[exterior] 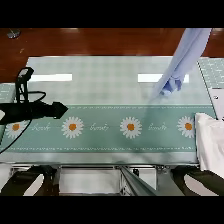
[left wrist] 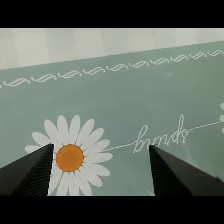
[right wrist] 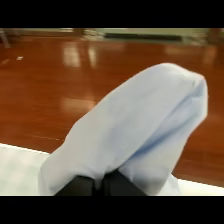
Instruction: Fold the shirts.
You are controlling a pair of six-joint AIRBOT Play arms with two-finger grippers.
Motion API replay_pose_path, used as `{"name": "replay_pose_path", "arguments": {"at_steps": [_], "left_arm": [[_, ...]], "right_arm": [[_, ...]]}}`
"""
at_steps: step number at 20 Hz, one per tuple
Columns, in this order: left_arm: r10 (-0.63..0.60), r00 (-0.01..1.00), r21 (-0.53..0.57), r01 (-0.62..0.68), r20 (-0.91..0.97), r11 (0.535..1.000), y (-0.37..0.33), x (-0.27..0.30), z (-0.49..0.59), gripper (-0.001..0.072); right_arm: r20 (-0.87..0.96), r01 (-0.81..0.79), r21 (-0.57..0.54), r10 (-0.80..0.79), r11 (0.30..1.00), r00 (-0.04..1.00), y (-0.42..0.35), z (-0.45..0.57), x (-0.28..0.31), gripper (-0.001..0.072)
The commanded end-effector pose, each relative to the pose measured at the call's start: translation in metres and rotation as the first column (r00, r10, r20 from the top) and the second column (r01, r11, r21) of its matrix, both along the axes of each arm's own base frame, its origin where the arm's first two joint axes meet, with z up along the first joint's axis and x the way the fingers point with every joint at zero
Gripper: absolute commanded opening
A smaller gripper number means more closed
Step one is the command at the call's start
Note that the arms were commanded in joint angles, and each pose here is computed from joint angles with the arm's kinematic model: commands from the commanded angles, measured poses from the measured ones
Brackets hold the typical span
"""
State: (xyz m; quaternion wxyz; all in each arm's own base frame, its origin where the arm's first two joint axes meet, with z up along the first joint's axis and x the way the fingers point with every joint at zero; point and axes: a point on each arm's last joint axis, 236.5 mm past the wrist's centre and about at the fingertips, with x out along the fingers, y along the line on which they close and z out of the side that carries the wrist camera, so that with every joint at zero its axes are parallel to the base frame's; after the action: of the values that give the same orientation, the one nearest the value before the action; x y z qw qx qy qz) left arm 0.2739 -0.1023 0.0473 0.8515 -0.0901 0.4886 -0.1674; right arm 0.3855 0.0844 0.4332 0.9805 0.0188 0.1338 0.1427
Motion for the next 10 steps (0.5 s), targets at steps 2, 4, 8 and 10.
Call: {"name": "replay_pose_path", "arguments": {"at_steps": [2, 4, 8, 10], "left_arm": [[0.036, 0.999, -0.038, -0.035, 0.021, 0.999, -0.003, -0.001, -0.007, 0.0704], [0.045, 0.998, -0.041, -0.043, 0.042, 0.998, -0.003, 0.003, -0.004, 0.0704], [0.051, 0.997, -0.043, -0.048, 0.055, 0.998, -0.002, 0.006, -0.002, 0.0704], [0.049, 0.997, -0.042, -0.047, 0.056, 0.998, -0.002, 0.006, -0.002, 0.0704]], "right_arm": [[-0.094, -0.258, -0.074, 0.251, 0.963, 0.964, 0.072, -0.012, -0.071, 0.0019], [-0.268, -0.365, -0.084, 0.332, 0.927, 0.904, 0.104, -0.066, -0.083, 0.0019], [-0.574, -0.434, 0.004, 0.358, 0.901, 0.737, 0.169, -0.220, -0.077, 0.0020], [-0.639, -0.424, 0.160, 0.421, 0.891, 0.643, 0.222, -0.294, -0.074, 0.0020]]}}
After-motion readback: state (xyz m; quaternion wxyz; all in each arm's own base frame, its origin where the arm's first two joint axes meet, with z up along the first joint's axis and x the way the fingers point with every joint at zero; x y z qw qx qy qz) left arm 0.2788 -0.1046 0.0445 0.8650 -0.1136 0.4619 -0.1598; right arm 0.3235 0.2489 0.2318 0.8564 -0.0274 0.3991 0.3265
